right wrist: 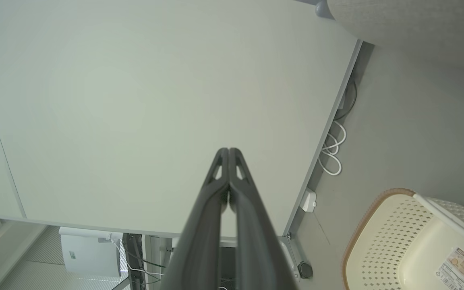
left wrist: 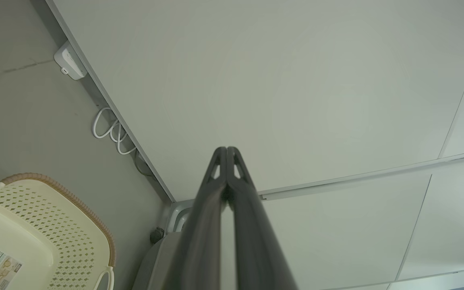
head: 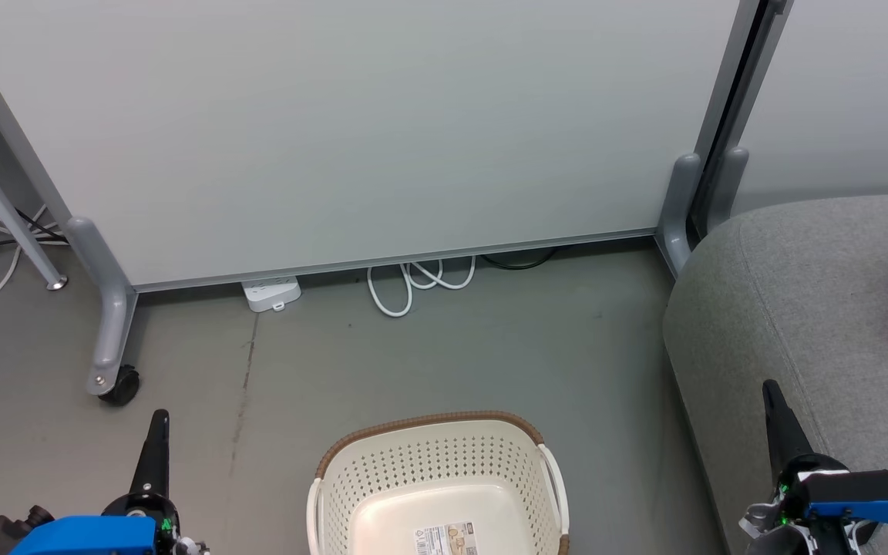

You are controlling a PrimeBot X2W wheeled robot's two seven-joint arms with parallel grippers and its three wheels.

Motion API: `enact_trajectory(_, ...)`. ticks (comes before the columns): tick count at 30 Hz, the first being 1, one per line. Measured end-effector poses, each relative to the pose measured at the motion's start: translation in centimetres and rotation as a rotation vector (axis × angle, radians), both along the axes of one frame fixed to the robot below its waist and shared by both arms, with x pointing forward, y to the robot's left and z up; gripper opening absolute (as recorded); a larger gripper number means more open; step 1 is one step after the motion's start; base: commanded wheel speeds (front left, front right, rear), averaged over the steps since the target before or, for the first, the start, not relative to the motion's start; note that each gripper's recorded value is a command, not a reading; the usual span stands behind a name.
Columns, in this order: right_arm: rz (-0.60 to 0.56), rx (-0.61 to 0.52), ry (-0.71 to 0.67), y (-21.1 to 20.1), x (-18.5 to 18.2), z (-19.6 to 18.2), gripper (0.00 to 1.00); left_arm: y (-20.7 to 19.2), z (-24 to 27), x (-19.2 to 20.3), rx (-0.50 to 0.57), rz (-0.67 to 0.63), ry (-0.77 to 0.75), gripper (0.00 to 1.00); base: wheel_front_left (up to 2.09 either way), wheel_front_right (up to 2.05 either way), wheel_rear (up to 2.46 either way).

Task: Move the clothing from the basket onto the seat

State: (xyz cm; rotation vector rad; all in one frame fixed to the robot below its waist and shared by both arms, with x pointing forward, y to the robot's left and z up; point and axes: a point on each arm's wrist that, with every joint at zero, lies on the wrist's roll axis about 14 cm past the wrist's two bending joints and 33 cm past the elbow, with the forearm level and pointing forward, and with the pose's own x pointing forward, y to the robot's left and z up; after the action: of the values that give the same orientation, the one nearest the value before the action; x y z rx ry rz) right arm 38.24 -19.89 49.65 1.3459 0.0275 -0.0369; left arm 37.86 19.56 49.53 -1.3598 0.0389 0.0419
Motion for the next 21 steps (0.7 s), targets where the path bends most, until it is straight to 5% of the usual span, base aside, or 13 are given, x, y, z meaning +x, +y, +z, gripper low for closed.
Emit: enact_trajectory(21,0.004,0.164,-0.022,-0.08,0.38,0.52,0.00,0.21,0.58,0.67,-0.158,-0.002,-0.028,0.00,0.00,0.00,0.00)
